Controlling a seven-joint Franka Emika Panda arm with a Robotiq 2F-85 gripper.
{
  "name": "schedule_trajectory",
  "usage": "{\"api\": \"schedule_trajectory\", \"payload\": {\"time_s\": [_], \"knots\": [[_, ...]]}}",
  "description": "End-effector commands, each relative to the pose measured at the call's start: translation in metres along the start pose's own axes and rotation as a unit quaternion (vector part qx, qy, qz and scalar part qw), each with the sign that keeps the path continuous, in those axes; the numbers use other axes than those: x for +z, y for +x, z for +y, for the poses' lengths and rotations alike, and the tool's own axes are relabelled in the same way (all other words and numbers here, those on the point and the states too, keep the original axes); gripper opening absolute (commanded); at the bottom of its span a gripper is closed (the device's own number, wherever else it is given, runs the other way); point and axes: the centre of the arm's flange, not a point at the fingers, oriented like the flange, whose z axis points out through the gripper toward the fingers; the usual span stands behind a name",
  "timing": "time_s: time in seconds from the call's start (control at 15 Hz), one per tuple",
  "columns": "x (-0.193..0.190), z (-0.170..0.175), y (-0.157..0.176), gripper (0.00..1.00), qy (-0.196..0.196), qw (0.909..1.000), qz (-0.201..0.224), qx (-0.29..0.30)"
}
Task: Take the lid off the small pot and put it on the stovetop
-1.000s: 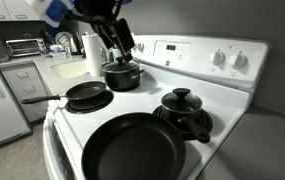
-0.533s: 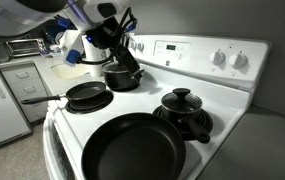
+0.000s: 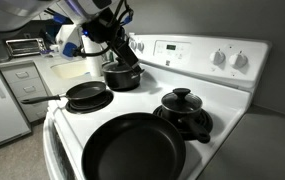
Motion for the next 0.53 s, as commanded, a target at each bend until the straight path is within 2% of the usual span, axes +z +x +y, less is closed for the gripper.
{"api": "schedule_trajectory", "payload": {"time_s": [0.0,0.13,0.27,0.47], "knots": [[0.008,-0.019,0.020,1.00,-0.031,0.9992,0.021,-0.009],[0.012,-0.028,0.032,1.00,-0.070,0.9969,0.034,-0.012],[0.016,-0.038,0.043,1.00,-0.128,0.9906,0.044,-0.020],[0.034,-0.055,0.067,1.00,-0.217,0.9748,0.043,-0.026]]}}
